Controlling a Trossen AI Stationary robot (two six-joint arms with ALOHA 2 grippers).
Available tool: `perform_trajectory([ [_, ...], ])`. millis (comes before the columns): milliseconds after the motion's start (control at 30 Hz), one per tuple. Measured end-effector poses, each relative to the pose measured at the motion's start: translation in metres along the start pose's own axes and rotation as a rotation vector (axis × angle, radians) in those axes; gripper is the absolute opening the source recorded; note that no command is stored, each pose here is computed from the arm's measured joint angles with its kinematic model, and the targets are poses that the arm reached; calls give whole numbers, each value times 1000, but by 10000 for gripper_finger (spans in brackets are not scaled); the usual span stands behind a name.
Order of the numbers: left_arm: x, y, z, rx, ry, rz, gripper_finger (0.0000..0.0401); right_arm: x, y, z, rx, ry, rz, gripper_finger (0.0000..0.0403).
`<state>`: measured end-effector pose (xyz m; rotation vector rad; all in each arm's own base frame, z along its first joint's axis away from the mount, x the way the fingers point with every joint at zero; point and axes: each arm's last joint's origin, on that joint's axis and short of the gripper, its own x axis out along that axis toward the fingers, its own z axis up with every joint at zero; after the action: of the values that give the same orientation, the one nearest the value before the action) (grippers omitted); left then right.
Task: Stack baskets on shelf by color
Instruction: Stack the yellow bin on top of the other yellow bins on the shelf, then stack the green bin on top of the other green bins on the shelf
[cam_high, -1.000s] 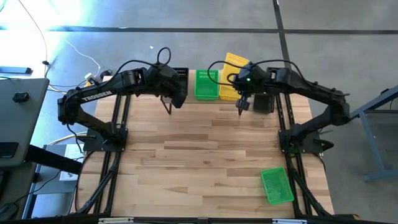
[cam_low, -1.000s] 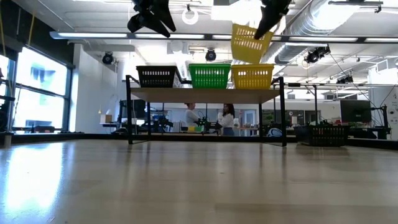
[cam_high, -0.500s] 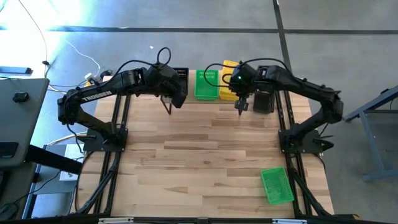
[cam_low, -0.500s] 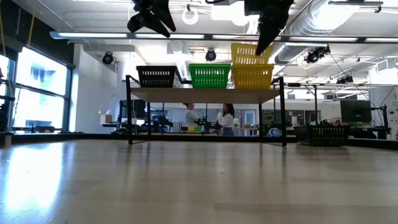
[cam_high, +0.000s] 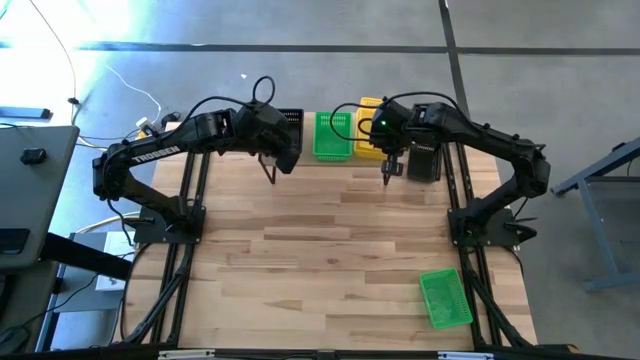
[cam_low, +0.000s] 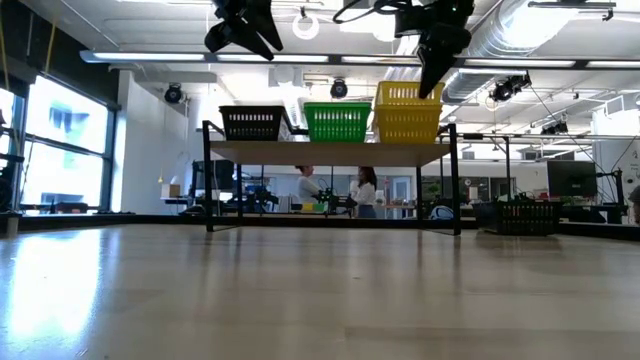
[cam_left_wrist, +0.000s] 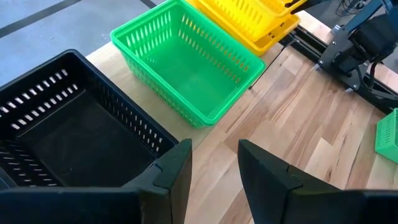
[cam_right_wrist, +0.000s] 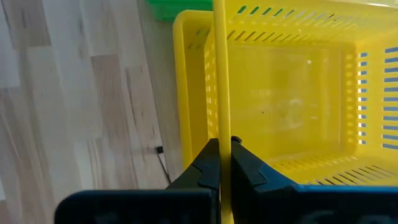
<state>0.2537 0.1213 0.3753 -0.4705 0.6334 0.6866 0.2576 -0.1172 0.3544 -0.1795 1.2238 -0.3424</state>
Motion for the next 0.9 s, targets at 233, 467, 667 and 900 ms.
perform_trajectory([
  [233,0,0,0,1,1,-1,120,0,0,0,-5,2,5,3],
  [467,0,0,0,1,1,-1,120,0,1,0,17,-1,15,67],
  [667,0,0,0,1,1,-1,120,-6,0,-1,35,-2,18,113],
  [900,0,0,0,0,1,-1,120,-39,-1,-1,122,-2,38,124],
])
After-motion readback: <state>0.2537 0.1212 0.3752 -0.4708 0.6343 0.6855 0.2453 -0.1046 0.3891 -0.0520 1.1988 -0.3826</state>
